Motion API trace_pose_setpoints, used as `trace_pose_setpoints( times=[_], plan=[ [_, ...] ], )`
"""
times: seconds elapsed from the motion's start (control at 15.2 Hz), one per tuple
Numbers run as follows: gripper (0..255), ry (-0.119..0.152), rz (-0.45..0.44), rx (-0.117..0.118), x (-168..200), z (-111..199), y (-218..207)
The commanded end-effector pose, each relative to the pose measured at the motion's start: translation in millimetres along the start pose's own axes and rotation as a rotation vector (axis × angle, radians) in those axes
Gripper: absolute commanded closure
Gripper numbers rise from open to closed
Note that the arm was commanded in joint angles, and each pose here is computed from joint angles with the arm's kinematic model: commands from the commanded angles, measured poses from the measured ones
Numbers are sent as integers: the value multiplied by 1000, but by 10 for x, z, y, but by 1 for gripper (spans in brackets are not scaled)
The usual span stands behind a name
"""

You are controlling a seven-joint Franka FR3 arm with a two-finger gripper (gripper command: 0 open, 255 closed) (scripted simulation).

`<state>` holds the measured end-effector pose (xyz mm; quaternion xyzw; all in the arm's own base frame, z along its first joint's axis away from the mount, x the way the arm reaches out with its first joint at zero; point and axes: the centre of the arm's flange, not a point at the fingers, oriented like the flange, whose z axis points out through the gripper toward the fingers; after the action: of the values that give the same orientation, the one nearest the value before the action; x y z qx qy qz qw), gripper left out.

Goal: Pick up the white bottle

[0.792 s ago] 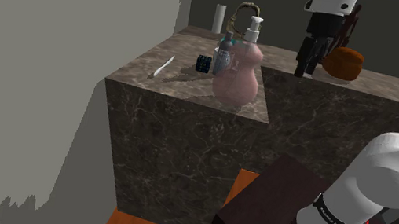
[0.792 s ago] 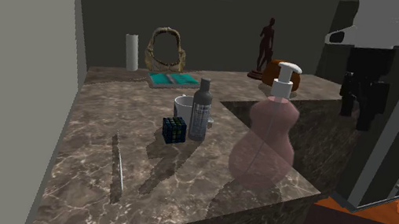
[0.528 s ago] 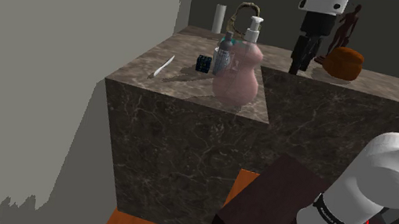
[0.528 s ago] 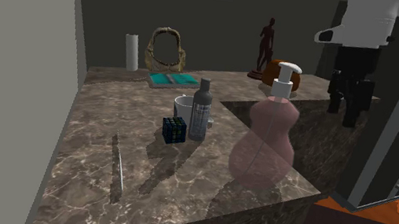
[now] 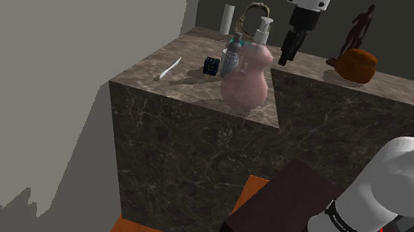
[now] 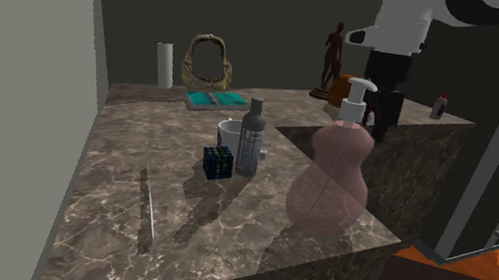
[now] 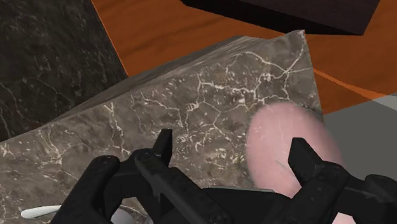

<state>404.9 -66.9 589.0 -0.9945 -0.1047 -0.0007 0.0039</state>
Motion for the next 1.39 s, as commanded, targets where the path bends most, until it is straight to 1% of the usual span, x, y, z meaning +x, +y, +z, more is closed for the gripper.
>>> trace_pose_setpoints(
  times=[0.0,0.59,1.12,1.32],
  plan=[
    [0,21,-40,-15,200,7,103],
    [0,114,-208,-76,1138,-70,482],
    [0,195,-356,-130,2000,-226,675],
    [0,195,-356,-130,1999,-68,677]
  ],
)
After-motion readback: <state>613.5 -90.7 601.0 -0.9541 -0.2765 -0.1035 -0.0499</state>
